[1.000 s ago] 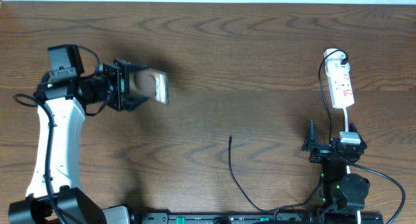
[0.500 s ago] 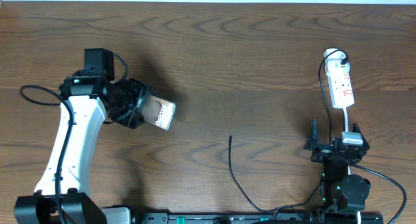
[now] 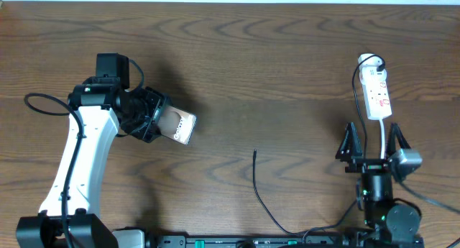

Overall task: Plug charger to phone and switch on socket
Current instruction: 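Move the right gripper toward the phone held by the left gripper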

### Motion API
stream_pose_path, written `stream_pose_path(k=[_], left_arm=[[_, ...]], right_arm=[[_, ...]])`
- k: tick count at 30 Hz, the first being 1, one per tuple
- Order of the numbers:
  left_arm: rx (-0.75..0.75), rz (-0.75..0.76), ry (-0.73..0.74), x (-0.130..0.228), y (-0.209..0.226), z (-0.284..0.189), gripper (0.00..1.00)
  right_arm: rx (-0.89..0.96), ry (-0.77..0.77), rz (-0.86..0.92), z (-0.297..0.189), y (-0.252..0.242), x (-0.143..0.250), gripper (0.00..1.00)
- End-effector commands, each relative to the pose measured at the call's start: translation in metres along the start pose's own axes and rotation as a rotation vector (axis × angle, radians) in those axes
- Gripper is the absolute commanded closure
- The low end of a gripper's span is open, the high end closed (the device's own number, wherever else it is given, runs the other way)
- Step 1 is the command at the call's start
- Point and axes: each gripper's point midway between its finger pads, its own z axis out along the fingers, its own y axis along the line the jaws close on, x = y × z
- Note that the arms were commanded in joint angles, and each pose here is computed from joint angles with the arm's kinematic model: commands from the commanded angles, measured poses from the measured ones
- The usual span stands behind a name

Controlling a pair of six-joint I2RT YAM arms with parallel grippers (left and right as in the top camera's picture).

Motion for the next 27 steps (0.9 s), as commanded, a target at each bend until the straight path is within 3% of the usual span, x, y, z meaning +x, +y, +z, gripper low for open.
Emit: stream_pose_path(k=[1,5,9,13,17,21,27], left_arm=[[0.046,0.028,-0.017,0.001,-0.010,-0.011,0.93],[0.052,0.031,-0.020,0.000,-0.012,-0.011,0.93],[0.051,0.031,-0.020,0.000,-0.012,-0.011,0.93],[0.052,0.031,-0.020,0.000,-0.012,-0.011,0.93],[0.052,0.031,-0.021,0.000,-0.012,-0.011,0.93],[0.057,0.033,-0.024,-0.001,-0.013,-0.011,0.92],[0.056,0.002,-0.060,-0.009,-0.015,-0.010,0.93]], right_arm=[[-0.149,0.118,0.123,0.019,0.035,-0.017,0.01],[-0.355,0.355,0.184,0.060,0.074,-0.016,0.01],[-0.729,0.601,0.310,0.093,0.124,-0.008,0.01],[-0.966,0.741,0.423,0.121,0.138,0.009,0.01],[-0.901,0.871,0.605,0.159,0.123,0.050,0.01],[-0.632,1.067,0.981,0.185,0.102,0.109,0.01],[-0.640,1.231,1.092,0.173,0.134,0.160,0.01]])
